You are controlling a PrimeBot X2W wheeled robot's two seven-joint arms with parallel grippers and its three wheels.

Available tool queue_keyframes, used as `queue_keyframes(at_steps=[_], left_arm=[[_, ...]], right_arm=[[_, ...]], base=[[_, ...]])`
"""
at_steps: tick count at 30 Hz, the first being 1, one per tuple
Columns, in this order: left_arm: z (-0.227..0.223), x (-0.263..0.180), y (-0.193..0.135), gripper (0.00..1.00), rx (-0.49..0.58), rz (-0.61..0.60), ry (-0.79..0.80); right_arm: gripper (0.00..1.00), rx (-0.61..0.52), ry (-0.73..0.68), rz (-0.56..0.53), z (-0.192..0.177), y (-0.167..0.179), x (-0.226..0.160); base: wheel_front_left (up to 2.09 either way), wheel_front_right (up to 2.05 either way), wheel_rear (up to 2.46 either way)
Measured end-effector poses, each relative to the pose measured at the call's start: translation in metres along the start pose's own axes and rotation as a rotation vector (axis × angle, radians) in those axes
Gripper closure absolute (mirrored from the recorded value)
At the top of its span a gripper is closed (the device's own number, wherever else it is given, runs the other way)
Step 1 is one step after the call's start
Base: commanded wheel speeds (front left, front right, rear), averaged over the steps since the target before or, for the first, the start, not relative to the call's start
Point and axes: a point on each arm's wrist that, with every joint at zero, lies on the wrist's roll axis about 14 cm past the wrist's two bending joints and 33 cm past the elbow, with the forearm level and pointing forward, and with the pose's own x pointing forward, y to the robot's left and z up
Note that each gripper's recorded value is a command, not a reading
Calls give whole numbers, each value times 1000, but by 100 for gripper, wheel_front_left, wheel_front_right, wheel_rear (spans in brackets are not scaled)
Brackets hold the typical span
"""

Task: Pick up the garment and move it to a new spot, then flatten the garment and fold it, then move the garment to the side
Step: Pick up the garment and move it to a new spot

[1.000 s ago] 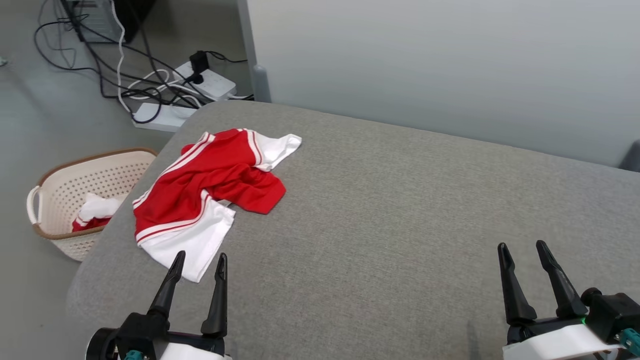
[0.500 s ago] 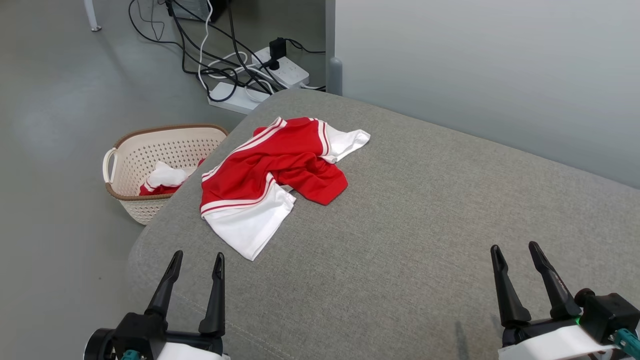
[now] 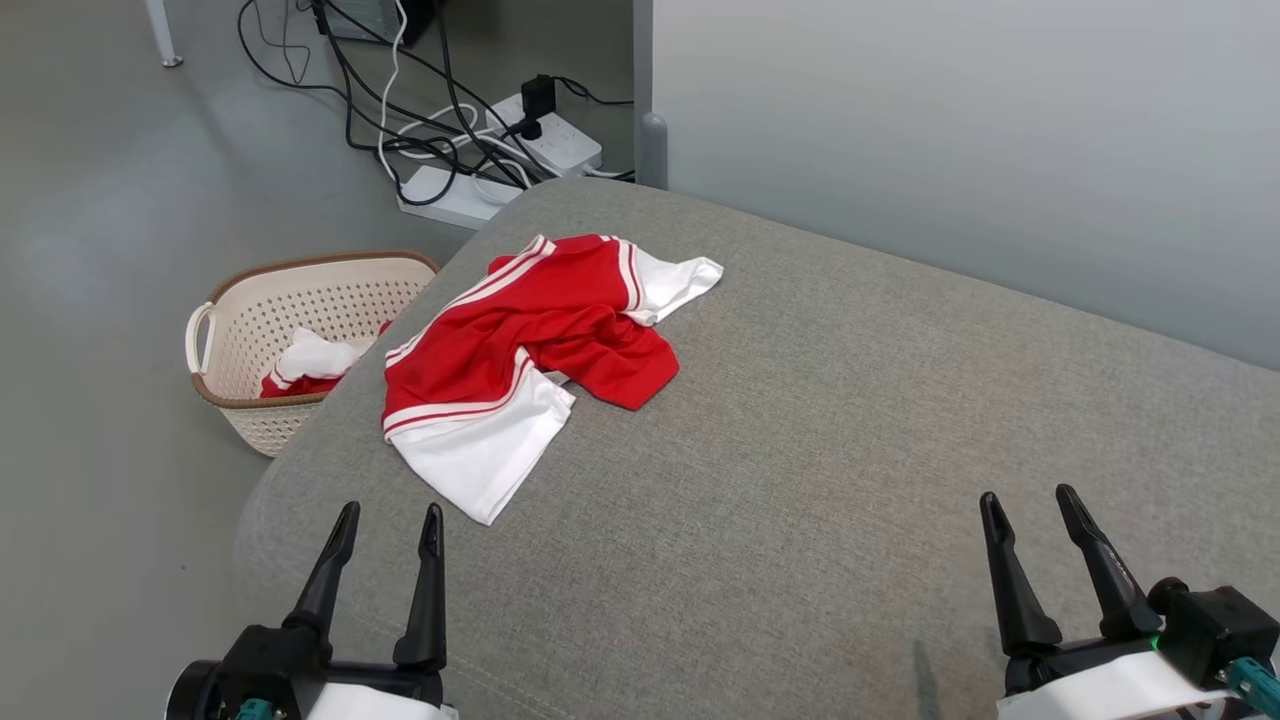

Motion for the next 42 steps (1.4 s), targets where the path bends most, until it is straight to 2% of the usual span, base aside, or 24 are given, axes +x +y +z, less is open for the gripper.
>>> queue_keyframes(at_steps=[5,15,20,25,33,42], left_arm=[[-4,11,-5,0,-36,-6,13],[2,82,-46,0,-54,-88,-7],[-20,115,-67,0,-62,-120,74],[-47,147,-76,0,-88,-81,183],[-102,178,-84,0,-34,-22,398],[-158,193,-68,0,135,43,588]], right_arm=[[0,-1,8,-21,-3,-9,-3],[0,-16,35,-79,-12,-43,-9],[0,-17,44,-110,-16,-60,-11],[0,-19,48,-146,-18,-82,-13],[0,-9,60,-185,-26,-105,-14],[0,11,93,-221,-41,-127,-18]], base=[[0,0,0],[0,0,0],[0,0,0],[0,0,0],[0,0,0],[0,0,0]])
